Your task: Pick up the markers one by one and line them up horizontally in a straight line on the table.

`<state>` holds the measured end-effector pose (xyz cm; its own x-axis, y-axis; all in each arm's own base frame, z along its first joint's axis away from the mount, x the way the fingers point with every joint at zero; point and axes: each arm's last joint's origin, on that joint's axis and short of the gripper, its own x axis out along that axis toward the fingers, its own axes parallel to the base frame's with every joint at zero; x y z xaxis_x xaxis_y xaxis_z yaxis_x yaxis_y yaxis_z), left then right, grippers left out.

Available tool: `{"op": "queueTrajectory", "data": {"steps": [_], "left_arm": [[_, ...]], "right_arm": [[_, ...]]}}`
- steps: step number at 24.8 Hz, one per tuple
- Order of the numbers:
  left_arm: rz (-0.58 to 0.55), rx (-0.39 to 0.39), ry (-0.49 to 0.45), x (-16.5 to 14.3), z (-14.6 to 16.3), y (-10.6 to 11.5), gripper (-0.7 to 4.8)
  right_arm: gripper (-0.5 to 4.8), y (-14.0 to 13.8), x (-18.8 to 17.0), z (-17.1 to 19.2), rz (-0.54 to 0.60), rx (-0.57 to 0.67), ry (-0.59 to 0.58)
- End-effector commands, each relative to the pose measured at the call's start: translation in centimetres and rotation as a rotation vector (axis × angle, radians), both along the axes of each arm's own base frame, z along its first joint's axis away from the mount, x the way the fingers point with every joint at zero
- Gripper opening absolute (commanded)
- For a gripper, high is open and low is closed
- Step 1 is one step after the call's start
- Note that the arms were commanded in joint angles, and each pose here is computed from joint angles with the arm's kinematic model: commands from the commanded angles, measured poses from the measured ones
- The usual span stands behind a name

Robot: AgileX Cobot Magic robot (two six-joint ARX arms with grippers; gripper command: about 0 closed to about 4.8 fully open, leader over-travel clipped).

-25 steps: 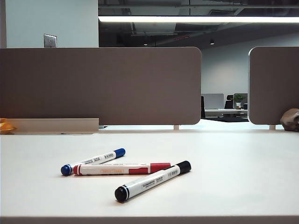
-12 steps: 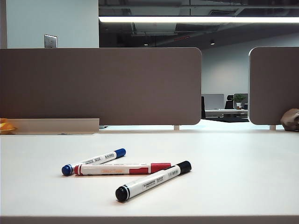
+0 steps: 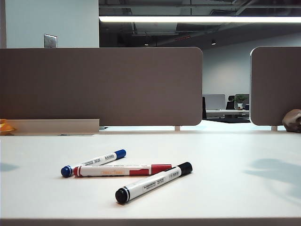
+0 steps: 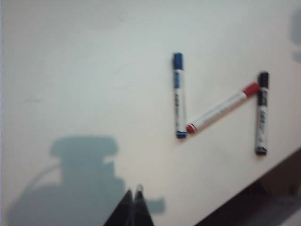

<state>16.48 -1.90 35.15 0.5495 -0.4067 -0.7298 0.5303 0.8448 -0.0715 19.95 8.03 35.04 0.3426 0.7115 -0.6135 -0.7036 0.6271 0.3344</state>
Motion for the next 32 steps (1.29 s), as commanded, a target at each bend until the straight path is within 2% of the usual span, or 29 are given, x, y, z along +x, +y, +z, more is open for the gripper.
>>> {"op": "queueTrajectory", "data": {"steps": [1, 2, 7, 10, 13, 15, 20, 24, 27, 28, 29, 32], "left_arm": [[-0.099, 0.077, 0.039, 1.7, -1.1, -2.0, -0.04], [-0.134, 0.119, 0.056, 2.3, -1.6, -2.9, -0.01], [-0.167, 0.236, 0.07, 3.4, -2.8, -5.1, -0.01], [-0.176, 0.24, 0.111, 4.2, -3.6, -5.4, -0.01], [-0.189, 0.246, 0.166, 4.5, -4.7, -5.5, 0.0], [-0.216, 0.231, 0.18, 4.4, -5.4, -5.9, 0.29], [-0.258, 0.219, 0.219, 4.1, -6.8, -6.0, 0.29], [-0.319, 0.175, 0.269, 3.4, -7.2, -6.7, 0.29], [-0.374, 0.19, 0.267, 2.9, -7.4, -7.8, 0.28], [-0.396, 0.193, 0.259, 2.7, -7.5, -8.2, 0.26], [-0.393, 0.229, 0.244, 2.7, -7.5, -8.5, 0.24], [-0.35, 0.308, 0.227, 2.8, -7.5, -8.3, 0.16]], "right_arm": [[0.55, 4.0, 1.9, -2.3, 0.061, -0.171, 0.034], [0.71, 5.8, 2.6, -3.8, 0.108, -0.225, 0.055], [1.09, 9.0, 3.6, -7.2, 0.163, -0.348, 0.125], [1.12, 9.8, 3.9, -8.6, 0.176, -0.393, 0.166], [1.86, 10.3, 3.9, -9.0, 0.16, -0.415, 0.173], [1.86, 10.3, 3.9, -9.0, 0.159, -0.414, 0.17], [1.85, 10.4, 4.1, -9.5, 0.173, -0.456, 0.168], [1.84, 10.7, 3.6, -10.5, 0.364, -0.55, 0.115], [1.81, 11.4, 3.3, -11.1, 0.432, -0.571, 0.115], [1.78, 11.7, 3.1, -11.3, 0.492, -0.581, 0.092], [1.6, 12.3, 2.7, -11.4, 0.553, -0.593, 0.062], [1.14, 13.1, 2.0, -11.5, 0.64, -0.637, -0.007]]}}
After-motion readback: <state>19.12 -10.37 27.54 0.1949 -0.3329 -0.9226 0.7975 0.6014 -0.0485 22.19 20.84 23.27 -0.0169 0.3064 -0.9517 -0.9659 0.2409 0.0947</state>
